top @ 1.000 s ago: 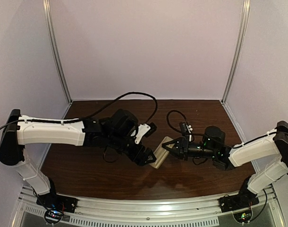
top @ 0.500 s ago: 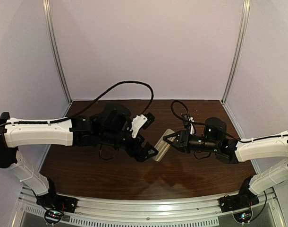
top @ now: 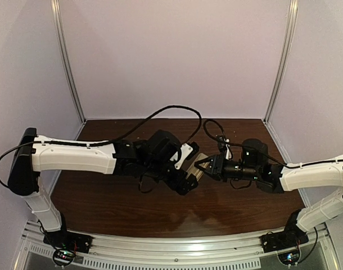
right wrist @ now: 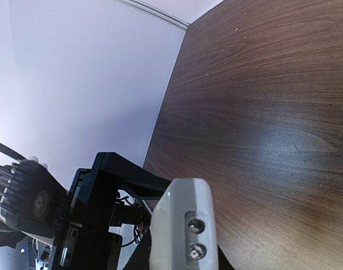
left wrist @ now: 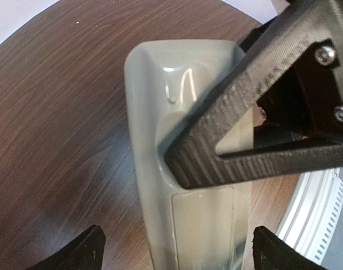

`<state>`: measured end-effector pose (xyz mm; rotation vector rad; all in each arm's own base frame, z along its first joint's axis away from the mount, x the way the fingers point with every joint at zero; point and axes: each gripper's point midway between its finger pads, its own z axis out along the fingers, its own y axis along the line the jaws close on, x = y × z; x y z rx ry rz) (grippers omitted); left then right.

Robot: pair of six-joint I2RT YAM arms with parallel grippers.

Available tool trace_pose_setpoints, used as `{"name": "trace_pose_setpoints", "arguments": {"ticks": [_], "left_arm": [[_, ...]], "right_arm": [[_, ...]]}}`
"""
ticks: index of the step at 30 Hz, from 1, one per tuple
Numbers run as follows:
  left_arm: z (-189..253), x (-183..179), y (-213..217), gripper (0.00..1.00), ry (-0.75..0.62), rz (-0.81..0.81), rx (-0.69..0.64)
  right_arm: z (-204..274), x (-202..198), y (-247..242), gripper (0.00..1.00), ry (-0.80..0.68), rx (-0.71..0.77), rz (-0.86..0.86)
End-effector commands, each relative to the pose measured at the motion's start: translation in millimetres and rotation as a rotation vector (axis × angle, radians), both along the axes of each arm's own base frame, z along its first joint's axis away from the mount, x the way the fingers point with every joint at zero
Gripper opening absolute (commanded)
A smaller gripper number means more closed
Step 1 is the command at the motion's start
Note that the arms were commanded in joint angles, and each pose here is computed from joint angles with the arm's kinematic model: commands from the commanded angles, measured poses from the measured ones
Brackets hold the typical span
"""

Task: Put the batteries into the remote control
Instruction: Load the battery cover onto the remote control without the battery cover, then pass from the right arm to the left, then pass from the left arm to the right

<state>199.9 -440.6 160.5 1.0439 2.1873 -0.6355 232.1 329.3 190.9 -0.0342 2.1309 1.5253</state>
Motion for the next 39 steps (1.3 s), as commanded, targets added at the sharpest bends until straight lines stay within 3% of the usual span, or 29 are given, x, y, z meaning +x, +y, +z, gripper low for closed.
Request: {"name": "trace_pose_setpoints", "arguments": {"ticks": [1,4,8,12,14,15,19,23,30,36,39], "left_arm": [[-6.2,7.6,-3.6,0.9,-0.004,0.048,0.039],[-10.2,11.0,-4.6,0.84,-0.005,0.064,0.058],[-7.2,9.7,-7.1,0.68,0.005,0.059,0.045],[0.7,0.9,-15.8,0.53,0.028,0.0,-0.01],[6.0,-3.6,-18.7,0.47,0.044,-0.029,-0.046],[10.4,-7.4,-20.2,0.45,0.063,-0.054,-0.075],[40.7,-16.4,-18.2,0.43,0.086,-0.132,-0.231],[82.1,-29.5,-13.2,0.42,0.061,-0.232,-0.382],[146.8,-63.0,-6.9,0.42,0.036,-0.444,-0.63],[166.5,-77.6,-7.8,0.42,0.058,-0.53,-0.711],[167.9,-81.3,-8.6,0.42,0.072,-0.549,-0.732]], "right_arm": [[17.5,4.2,3.1,0.02,-0.039,0.024,-0.017],[19.7,4.0,2.6,0.03,-0.042,0.025,-0.017],[21.7,3.9,2.3,0.05,-0.048,0.015,-0.015],[27.2,2.2,3.5,0.15,-0.063,0.025,0.0],[36.5,0.5,4.3,0.3,-0.083,0.051,0.02],[42.5,-0.1,4.1,0.42,-0.099,0.062,0.029],[69.8,-0.4,-2.9,0.74,-0.188,0.076,0.052],[102.6,-7.0,-12.9,0.97,-0.34,0.081,0.068],[154.5,-35.4,-15.0,1.0,-0.558,0.173,0.178],[181.9,-63.1,-4.5,0.99,-0.667,0.244,0.304],[184.4,-68.5,1.4,0.92,-0.671,0.252,0.341]]}}
